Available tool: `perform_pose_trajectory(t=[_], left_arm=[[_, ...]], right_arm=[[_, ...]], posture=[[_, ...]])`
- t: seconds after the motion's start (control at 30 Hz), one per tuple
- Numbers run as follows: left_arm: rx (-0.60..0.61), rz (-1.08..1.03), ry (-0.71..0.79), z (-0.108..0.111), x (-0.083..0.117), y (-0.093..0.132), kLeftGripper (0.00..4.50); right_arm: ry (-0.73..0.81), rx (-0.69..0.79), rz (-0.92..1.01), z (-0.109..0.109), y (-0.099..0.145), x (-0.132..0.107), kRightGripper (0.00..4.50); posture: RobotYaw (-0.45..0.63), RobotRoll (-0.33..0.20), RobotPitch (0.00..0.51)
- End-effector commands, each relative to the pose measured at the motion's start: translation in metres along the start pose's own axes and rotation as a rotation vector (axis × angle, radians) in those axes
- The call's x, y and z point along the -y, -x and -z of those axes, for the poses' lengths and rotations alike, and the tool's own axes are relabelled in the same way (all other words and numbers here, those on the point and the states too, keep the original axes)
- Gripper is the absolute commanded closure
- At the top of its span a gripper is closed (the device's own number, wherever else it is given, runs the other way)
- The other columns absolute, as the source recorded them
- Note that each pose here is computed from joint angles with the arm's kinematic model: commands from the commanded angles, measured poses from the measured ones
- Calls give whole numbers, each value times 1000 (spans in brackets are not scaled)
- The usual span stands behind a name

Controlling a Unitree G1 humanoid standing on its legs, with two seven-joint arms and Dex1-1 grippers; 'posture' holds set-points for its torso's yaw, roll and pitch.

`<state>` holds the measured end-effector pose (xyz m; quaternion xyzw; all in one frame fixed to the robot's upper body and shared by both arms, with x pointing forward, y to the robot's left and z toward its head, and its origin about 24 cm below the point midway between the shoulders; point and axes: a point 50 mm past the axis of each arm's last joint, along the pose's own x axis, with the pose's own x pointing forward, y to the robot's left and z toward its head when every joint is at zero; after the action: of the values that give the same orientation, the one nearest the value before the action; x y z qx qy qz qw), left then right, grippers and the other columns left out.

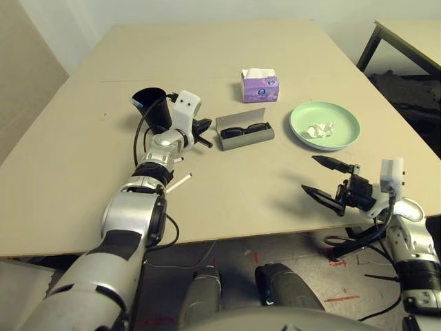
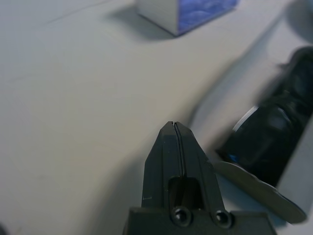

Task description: Organize and tidy the items on the table.

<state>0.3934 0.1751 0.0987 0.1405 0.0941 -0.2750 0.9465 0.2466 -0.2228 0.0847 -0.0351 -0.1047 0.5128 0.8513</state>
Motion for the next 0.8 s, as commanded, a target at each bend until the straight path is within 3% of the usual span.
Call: perform_pose_trajectory(t=[0.03,0.5,0.63,0.8], left_arm=[[-2,94,-73,-1,7,-1,4482],[-42,340,-295,6,16,8,4482],[-68,448,-420,10,24,11,4482],[-59,543,-455,11,31,14,4482]], right_arm=[[-5,-5,1,1,2,-1,0],[-10,-5,-14,0,-1,-1,0],[-15,-5,-20,1,-2,-2,0],[-17,-7,-24,2,-3,-3,0]], posture=[[-130,0,83],[-113,0,90],[-115,0,91],[-117,0,90]])
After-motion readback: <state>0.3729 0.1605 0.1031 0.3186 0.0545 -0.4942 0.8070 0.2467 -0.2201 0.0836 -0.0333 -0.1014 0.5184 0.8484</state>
